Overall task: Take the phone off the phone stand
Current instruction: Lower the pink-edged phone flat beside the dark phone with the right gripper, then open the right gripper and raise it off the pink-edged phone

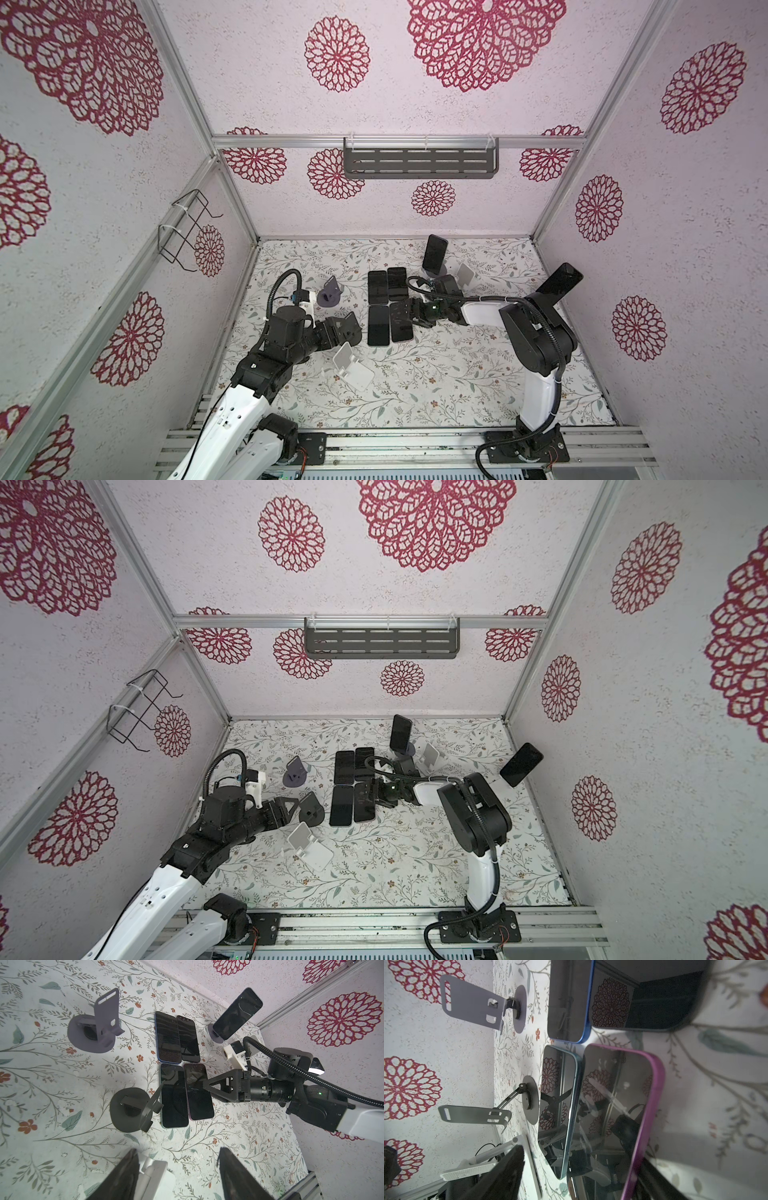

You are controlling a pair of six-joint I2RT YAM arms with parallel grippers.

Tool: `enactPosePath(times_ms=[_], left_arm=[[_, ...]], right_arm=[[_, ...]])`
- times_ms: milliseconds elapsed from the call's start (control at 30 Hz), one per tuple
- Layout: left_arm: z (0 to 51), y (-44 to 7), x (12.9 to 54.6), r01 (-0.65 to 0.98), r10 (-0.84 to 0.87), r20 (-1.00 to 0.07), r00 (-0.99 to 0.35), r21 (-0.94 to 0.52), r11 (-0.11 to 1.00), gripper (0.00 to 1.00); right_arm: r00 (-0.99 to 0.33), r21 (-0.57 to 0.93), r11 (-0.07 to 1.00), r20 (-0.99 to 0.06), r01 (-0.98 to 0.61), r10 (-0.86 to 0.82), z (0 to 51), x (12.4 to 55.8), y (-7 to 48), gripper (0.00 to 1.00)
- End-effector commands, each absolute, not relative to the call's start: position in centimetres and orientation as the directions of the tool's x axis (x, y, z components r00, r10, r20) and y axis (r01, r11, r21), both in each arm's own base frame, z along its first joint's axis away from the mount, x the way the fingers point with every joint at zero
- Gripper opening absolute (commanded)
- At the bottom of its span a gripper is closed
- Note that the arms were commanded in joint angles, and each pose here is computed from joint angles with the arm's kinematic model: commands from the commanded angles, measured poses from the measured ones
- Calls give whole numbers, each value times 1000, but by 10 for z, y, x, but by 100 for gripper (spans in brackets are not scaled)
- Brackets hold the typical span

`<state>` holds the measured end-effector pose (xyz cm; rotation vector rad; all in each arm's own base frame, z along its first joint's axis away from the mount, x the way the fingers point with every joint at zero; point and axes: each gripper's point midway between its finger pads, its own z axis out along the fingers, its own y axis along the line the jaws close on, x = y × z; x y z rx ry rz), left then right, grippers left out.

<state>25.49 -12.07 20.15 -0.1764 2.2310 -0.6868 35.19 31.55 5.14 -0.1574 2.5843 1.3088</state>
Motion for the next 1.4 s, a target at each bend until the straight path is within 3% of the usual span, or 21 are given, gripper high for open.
enactPosePath(times_ms=[0, 400, 1067, 1367], left_arm=[[204, -120, 255, 89, -349, -655, -671, -538, 838, 65], [207, -119, 257, 92, -330, -664, -671, -516, 851, 65], [210, -123, 261, 107, -324, -661, -677, -524, 845, 65], [212, -126, 266, 116, -314, -665, -677, -518, 847, 66]], right_arm=[[-976, 725, 675, -214, -138, 31, 30, 342, 300, 81], [-970, 596, 791, -243, -138, 13, 27, 334, 283, 84], [-966, 683, 720, -248, -123, 70, 45, 330, 301, 84], [-925, 561, 812, -372, -162, 73, 63, 342, 276, 85]])
